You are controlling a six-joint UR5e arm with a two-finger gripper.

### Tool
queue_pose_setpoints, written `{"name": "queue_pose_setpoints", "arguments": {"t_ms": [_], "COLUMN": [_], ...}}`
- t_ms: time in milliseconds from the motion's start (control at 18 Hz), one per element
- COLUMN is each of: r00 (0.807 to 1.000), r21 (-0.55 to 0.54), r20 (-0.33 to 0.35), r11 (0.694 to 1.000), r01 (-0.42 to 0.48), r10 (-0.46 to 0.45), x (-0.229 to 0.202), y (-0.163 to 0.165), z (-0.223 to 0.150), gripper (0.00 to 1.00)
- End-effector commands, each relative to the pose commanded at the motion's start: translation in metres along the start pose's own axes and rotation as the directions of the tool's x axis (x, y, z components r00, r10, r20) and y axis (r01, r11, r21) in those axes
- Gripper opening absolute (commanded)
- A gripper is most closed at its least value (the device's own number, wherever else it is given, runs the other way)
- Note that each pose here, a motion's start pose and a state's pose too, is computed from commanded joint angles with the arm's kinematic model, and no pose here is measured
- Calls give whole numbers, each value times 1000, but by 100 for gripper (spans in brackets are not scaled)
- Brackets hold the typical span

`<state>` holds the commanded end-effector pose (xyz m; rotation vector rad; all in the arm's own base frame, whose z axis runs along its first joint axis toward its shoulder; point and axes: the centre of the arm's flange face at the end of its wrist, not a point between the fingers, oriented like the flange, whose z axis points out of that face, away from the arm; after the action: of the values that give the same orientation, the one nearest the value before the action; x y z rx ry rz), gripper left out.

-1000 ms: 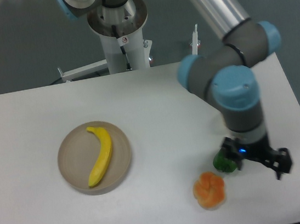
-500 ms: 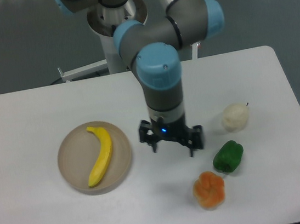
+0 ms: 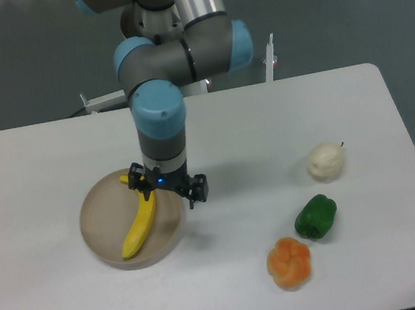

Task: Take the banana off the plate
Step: 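Lower the gripper onto the banana's stem end and close it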

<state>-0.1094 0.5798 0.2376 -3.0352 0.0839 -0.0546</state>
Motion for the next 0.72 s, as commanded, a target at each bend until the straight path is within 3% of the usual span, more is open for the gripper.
{"name": "queue_pose_setpoints", "arguments": {"t_ms": [722], "r00": [1000], "r21": [-27], "r20": [4], "r11": [999], "r01": [-21], "r10": [22], "x": [33], "y": [2], "z": [37], "gripper": [100]}}
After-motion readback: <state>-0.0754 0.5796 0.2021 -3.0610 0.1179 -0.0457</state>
